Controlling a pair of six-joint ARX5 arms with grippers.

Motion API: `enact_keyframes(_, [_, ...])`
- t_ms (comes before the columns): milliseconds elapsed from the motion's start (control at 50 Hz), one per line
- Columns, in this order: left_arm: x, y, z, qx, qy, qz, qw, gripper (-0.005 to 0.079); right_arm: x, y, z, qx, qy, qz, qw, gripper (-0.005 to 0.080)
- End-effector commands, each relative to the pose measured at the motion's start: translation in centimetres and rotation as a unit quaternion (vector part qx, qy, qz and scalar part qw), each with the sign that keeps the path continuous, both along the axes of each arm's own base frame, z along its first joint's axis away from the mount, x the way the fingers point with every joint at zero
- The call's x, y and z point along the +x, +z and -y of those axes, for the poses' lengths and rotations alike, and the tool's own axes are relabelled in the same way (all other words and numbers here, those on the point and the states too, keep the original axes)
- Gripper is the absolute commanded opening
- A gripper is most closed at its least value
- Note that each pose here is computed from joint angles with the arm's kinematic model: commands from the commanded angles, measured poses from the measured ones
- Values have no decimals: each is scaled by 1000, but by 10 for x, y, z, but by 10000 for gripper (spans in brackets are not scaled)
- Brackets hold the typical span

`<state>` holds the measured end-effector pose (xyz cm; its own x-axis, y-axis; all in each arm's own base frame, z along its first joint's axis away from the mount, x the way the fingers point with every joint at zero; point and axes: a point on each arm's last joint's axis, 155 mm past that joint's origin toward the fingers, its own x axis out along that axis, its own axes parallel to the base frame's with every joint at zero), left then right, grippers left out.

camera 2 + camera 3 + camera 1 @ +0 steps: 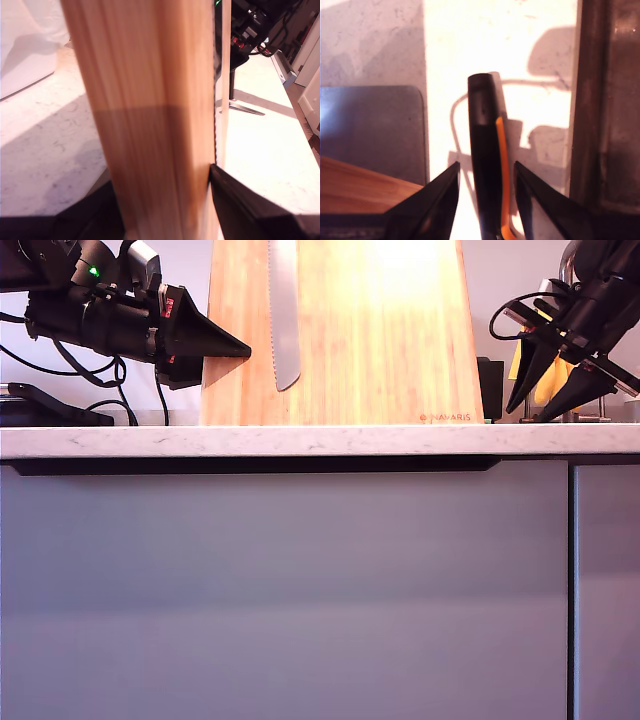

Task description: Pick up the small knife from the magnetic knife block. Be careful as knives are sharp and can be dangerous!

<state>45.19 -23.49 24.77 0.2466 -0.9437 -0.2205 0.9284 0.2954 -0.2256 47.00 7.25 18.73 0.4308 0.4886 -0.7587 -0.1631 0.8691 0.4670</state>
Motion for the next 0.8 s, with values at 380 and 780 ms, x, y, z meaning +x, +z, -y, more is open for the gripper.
enact_keyframes(380, [7,-3,-2,12,14,15,1000,-24,-24,38,5,-37,17,37,999,21])
enact_keyframes(780, [7,-3,-2,12,14,15,1000,-24,-46,79,18,-92,16,89,992,-12])
